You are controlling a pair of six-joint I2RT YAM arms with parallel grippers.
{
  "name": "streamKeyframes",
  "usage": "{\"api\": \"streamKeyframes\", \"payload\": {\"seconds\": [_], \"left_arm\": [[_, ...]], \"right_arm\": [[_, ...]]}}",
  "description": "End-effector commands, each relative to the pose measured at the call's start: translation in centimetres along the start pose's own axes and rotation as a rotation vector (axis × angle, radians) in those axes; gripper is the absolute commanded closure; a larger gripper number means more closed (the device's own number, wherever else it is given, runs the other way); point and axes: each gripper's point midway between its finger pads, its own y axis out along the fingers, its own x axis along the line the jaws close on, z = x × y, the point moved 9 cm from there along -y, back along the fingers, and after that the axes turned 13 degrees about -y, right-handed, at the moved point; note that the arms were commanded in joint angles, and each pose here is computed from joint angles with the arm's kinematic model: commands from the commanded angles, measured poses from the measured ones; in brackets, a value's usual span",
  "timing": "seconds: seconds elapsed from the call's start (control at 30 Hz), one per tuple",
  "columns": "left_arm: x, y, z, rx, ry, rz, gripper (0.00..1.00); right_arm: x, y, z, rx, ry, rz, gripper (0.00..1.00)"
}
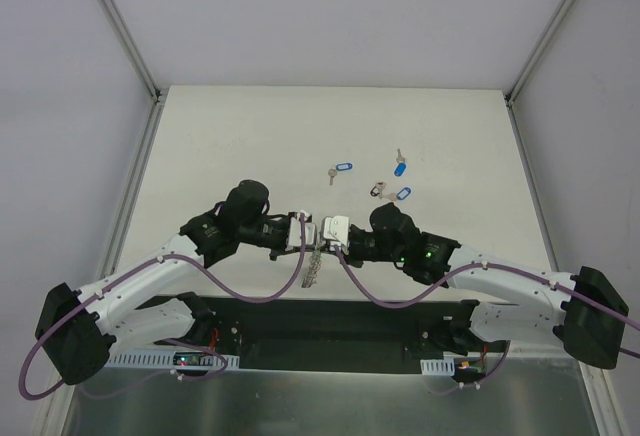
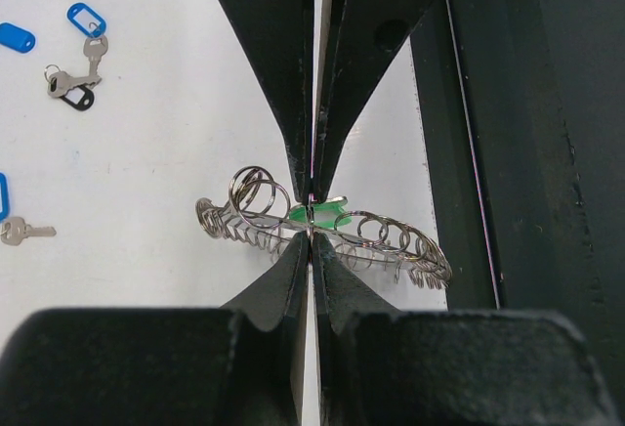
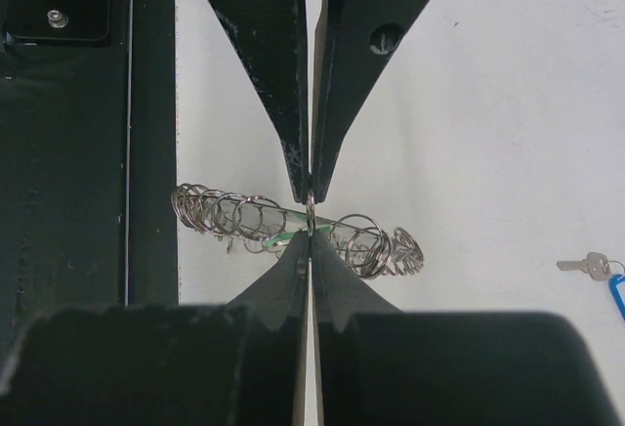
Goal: Put the keys on the keyring
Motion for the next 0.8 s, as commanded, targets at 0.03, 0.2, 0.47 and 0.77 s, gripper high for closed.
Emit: {"api": "streamKeyframes", "payload": {"seconds": [0.03, 0.2, 0.47, 0.77], "left_arm": [[-0.2, 0.2, -1.9, -0.056, 0.030, 0.054, 1.00], [-0.1, 0.3, -1.9, -0.051, 0.011, 0.050, 1.00], [0.2, 0.2, -1.8, -0.035, 0.012, 0.011, 1.00], [0.2, -0.3, -2.0, -0.065, 0.015, -0.010, 1.00]], "right_arm": [[-1.3, 0.2, -2.3, -0.109, -0.040, 0.067, 0.99], [-1.3, 0.2, -2.7, -0.123, -0.037, 0.080, 0.99], [-1.3, -0.3, -2.8, -0.136, -0.024, 0.116, 0.87], [-1.0, -2.3, -1.9, -0.068, -0.038, 0.085, 0.64]]}}
